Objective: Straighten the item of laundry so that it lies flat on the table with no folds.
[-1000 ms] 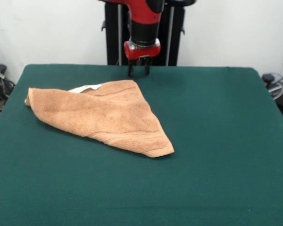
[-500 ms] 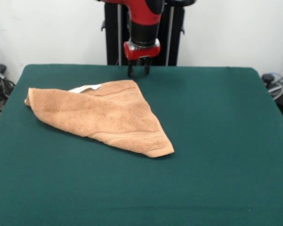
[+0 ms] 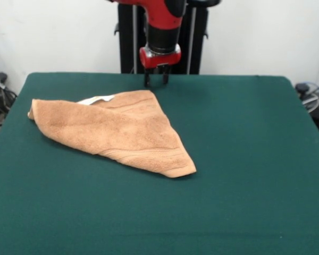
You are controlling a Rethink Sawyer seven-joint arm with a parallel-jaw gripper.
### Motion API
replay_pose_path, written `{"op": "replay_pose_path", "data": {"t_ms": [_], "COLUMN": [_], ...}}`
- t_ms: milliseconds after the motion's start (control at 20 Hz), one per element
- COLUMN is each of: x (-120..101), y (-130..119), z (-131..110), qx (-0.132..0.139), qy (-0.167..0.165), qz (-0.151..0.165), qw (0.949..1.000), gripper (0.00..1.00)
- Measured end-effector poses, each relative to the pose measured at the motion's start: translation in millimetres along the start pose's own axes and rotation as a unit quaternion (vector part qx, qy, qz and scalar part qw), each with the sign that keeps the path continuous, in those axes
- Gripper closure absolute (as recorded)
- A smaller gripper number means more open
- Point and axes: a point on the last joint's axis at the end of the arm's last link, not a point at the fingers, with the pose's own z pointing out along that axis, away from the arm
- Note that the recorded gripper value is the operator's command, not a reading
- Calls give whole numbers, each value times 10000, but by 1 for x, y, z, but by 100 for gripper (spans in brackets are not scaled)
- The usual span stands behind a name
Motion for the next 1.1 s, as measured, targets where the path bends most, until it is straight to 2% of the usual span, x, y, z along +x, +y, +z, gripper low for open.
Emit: {"op": "replay_pose_path", "data": {"t_ms": [800,1100], "x": [-11,-15], "y": [-3,-4], "z": [0,-2], "qx": [-110,-106], "qy": [315,327], "qz": [33,4], "qw": [9994,9994], "gripper": [0,0]}}
